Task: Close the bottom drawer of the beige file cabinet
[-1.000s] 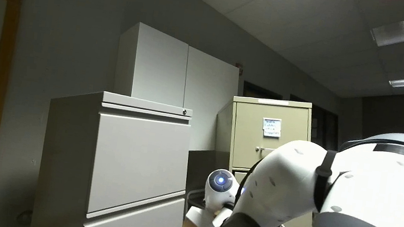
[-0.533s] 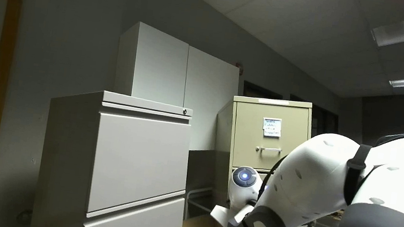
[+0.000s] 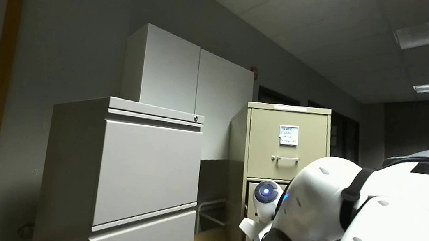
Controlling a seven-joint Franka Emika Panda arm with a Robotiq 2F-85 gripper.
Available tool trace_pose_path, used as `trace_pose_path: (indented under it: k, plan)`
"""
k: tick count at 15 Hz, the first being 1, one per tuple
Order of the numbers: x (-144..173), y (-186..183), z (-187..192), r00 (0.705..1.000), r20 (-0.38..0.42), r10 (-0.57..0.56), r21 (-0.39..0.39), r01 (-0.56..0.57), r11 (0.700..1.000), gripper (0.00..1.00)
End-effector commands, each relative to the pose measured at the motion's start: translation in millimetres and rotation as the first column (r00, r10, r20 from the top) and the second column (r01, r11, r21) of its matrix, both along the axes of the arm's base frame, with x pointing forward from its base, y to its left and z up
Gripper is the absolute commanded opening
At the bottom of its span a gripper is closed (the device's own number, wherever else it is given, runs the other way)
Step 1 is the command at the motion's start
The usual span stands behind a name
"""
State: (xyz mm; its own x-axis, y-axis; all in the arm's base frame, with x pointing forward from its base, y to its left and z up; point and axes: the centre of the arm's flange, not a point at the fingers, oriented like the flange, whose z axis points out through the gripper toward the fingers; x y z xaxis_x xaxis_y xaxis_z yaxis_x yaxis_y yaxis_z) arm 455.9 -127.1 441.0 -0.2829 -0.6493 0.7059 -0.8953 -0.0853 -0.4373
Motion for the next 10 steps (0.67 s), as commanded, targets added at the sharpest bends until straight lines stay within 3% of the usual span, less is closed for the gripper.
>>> trace_pose_path:
  k: [1,5,10]
  plan:
    - [26.6,2.2,-15.6,0.995,0.036,-0.096,-0.023,0.097,0.995,0.00]
    - [46.8,-9.0,-52.4,0.976,0.031,-0.214,-0.029,0.215,0.976,0.00]
    - [67.0,-23.5,-81.4,0.950,0.042,-0.308,-0.094,0.311,0.946,0.00]
